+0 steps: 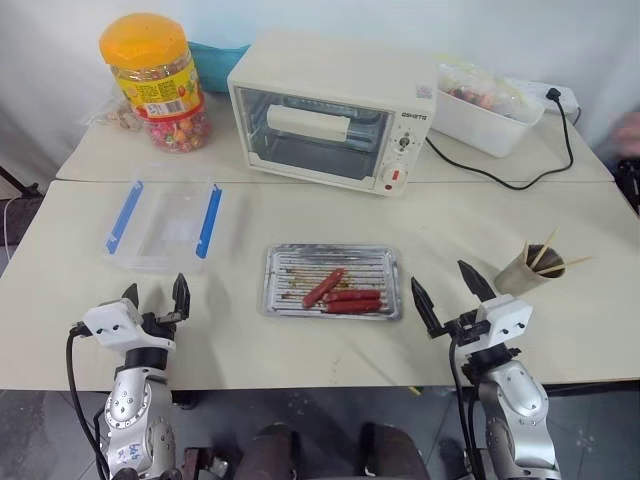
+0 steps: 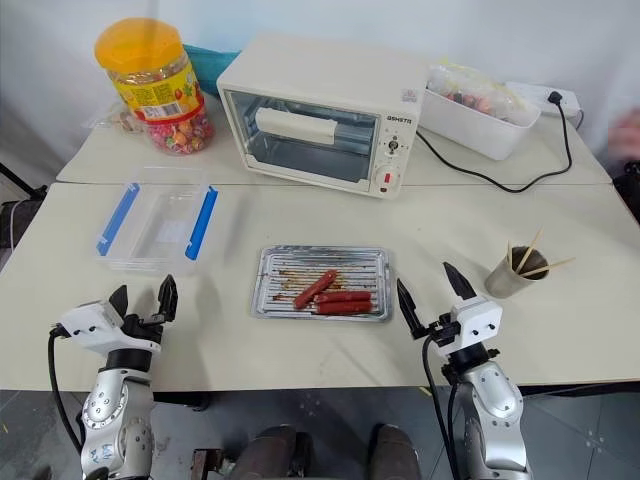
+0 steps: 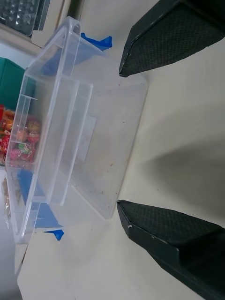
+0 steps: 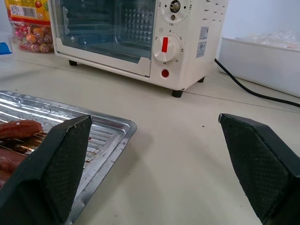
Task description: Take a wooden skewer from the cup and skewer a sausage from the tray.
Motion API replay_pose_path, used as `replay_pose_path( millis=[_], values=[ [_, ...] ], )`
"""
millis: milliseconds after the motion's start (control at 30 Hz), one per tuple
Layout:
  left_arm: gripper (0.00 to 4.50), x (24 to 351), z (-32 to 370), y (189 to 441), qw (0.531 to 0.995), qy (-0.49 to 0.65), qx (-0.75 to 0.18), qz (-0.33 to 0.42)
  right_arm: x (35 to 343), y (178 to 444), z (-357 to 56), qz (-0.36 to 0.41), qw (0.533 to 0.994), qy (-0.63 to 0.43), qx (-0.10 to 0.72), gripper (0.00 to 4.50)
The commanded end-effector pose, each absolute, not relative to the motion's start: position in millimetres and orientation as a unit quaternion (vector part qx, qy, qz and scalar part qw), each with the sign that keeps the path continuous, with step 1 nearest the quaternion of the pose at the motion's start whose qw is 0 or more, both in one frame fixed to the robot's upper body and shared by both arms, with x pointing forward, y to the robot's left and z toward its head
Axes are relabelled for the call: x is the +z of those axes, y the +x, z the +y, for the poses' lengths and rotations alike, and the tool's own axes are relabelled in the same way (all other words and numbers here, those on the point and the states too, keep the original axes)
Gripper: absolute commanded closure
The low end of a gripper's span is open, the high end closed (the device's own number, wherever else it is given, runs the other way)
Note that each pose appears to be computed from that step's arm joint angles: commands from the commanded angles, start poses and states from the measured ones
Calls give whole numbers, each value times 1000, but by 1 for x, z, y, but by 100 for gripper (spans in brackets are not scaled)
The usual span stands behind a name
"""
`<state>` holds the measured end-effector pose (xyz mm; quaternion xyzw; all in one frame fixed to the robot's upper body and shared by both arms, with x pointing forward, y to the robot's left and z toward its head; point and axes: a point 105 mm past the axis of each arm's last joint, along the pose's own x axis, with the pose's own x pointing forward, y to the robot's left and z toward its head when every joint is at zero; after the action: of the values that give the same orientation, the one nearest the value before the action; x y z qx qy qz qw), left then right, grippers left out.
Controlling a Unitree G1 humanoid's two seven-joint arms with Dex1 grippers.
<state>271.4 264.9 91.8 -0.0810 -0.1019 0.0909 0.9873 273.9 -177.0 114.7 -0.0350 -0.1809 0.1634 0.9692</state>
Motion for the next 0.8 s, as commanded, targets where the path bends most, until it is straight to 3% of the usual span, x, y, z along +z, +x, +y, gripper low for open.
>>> replay_pose_path(
  millis=[33, 800],
  values=[
    [4, 100, 268, 270, 986, -67, 94, -117, 122, 272, -177, -197, 966, -37, 163, 0],
    [4, 97, 271, 265, 986, -65, 104, -111, 123, 271, -177, -196, 966, -36, 166, 0]
  ],
)
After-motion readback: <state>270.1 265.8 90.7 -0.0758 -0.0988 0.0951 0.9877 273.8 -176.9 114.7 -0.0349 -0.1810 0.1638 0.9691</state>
